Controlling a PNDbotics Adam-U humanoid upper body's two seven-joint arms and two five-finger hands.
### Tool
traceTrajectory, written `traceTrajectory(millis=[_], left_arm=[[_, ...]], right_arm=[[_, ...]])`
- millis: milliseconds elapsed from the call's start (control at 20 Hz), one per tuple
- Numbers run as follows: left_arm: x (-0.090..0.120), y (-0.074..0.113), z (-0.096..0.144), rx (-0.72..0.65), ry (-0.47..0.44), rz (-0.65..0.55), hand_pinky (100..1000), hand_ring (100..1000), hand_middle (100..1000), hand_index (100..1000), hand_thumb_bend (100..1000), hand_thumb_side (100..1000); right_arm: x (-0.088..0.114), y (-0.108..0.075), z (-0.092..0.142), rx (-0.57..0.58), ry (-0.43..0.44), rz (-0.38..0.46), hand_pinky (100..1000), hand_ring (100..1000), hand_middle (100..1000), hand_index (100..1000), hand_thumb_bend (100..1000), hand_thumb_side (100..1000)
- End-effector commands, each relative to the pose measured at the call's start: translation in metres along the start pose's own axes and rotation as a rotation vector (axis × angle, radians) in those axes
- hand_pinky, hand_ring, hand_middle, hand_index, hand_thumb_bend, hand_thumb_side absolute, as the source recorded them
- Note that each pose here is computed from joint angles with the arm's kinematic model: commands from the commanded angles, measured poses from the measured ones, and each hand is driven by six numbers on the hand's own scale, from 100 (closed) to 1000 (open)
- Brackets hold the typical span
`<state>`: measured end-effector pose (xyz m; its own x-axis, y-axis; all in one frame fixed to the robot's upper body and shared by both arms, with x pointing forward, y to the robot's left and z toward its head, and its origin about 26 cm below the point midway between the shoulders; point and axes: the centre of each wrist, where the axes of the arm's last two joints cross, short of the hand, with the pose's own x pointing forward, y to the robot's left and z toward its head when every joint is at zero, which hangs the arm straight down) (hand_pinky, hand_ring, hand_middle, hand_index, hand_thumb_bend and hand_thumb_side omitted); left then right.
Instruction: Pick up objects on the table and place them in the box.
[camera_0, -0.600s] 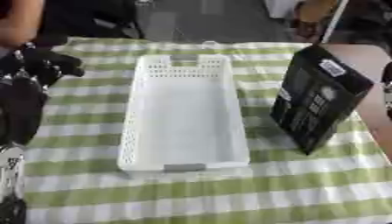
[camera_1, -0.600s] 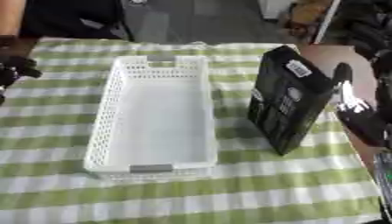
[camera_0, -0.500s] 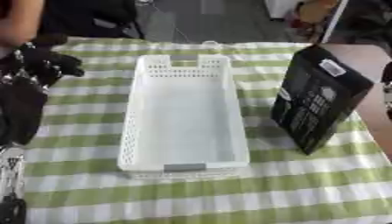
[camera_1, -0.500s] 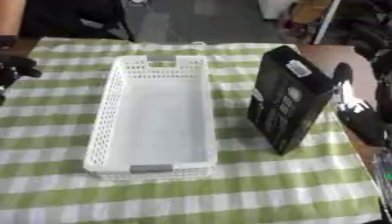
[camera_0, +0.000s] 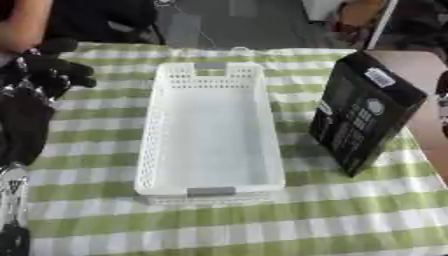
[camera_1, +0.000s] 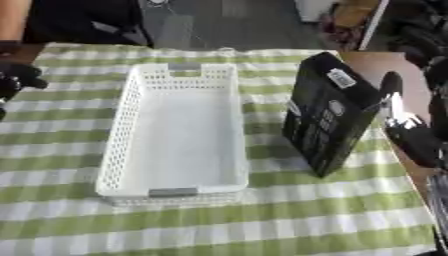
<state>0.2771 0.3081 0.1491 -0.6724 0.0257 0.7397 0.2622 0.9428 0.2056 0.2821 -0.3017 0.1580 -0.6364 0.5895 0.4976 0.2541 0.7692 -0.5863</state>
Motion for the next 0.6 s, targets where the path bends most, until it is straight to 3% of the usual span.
traceTrajectory(millis=[50,350,600], left_arm=[[0.0063,0.0001,-0.0047,-0.014,-0.026,-0.012,668,667,812,697,466,838],[0.0063,-0.0001,-0.0049,-0.016,-0.026,-0.011,668,667,812,697,467,838],[0.0064,-0.0001,-0.0051,-0.017,-0.027,-0.010,668,667,812,697,467,837]], right_arm=[[0.0035,-0.0046,-0.0059,0.020,-0.031,0.039,908,969,906,921,160,589],[0.0084,-0.0085,-0.0114,0.096,-0.082,0.199,874,940,905,882,257,545],[0.0097,-0.0058,-0.0123,0.152,-0.093,0.273,871,943,914,877,410,447]])
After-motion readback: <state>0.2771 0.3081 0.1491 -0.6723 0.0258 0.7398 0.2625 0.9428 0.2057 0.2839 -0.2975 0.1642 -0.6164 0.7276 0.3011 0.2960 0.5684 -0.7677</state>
